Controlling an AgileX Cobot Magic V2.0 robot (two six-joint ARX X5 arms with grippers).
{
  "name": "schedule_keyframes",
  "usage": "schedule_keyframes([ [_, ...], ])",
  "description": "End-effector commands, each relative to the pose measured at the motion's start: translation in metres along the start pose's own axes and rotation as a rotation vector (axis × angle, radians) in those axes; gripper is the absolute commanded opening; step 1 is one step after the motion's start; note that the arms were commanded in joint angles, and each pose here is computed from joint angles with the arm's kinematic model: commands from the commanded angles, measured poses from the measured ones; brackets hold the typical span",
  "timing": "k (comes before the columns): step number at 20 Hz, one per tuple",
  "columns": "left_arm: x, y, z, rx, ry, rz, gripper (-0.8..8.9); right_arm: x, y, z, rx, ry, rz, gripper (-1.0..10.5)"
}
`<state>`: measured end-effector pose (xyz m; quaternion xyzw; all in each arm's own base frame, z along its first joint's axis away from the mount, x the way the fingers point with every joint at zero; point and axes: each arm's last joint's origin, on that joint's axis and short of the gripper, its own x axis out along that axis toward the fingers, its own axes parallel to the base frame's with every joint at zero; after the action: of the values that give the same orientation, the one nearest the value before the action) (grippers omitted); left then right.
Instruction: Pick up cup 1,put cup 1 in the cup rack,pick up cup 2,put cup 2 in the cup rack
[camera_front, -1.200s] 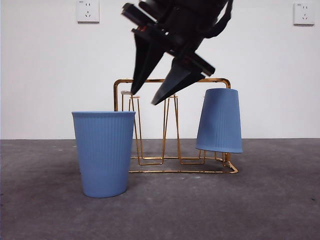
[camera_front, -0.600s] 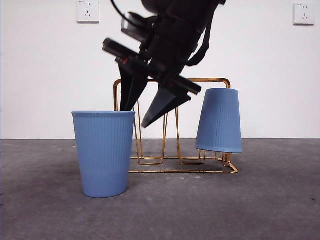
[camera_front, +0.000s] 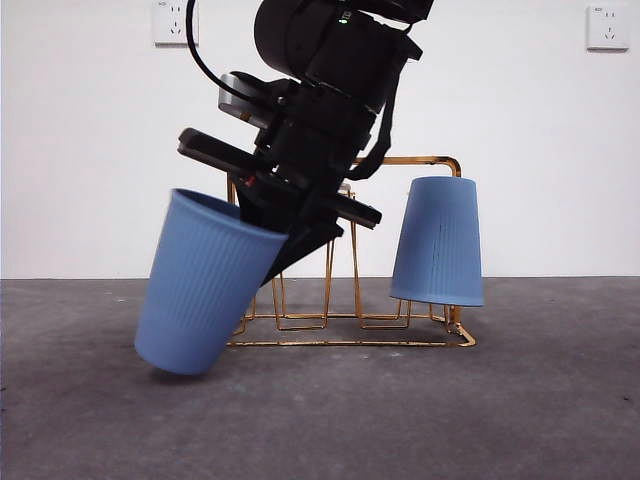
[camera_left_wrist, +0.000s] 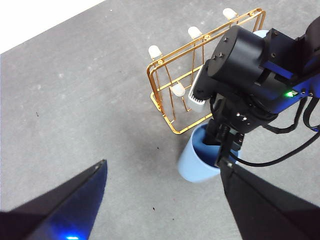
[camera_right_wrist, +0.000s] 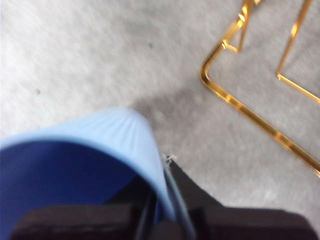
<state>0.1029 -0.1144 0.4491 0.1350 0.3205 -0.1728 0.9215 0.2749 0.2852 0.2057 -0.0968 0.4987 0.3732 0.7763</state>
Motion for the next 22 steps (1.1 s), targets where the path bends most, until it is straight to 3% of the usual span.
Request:
schedule_keyframes([
  [1, 0.000, 0.000, 0.001, -0.003, -0.014, -0.002, 3.77, -0.010, 0.003, 0.001, -0.019, -0.027, 0.006, -0.1],
  [3, -0.001, -0.001, 0.003, -0.012, -0.039, -0.020, 3.77, -0.034, 0.008, 0.005, -0.046, -0.082, 0.012, -0.1],
  [6, -0.004, -0.007, 0.016, -0.055, -0.150, -0.184, 3.77, -0.102, 0.020, 0.007, -0.098, -0.232, 0.005, -0.1],
  [8, -0.011, -0.009, 0.028, -0.085, -0.277, -0.297, 3.77, -0.163, 0.028, -0.002, -0.143, -0.374, -0.053, -0.1],
  [12, -0.026, -0.012, 0.050, -0.131, -0.514, -0.506, 3.77, -0.294, 0.038, -0.056, -0.205, -0.713, -0.262, -0.1],
  [15, -0.035, -0.018, 0.065, -0.123, -0.654, -0.744, 3.78, -0.368, 0.043, -0.111, -0.217, -0.998, -0.282, -0.1],
  [17, -0.036, -0.026, 0.077, -0.114, -0.728, -0.925, 3.88, -0.400, 0.045, -0.141, -0.248, -1.155, -0.291, -0.1],
  [19, -0.033, -0.032, 0.085, -0.101, -0.762, -1.038, 3.93, -0.416, 0.046, -0.157, -0.270, -1.238, -0.302, -0.1],
  [22, -0.026, -0.043, 0.097, -0.087, -0.793, -1.193, 4.76, -0.433, 0.047, -0.175, -0.294, -1.348, -0.291, -0.1],
])
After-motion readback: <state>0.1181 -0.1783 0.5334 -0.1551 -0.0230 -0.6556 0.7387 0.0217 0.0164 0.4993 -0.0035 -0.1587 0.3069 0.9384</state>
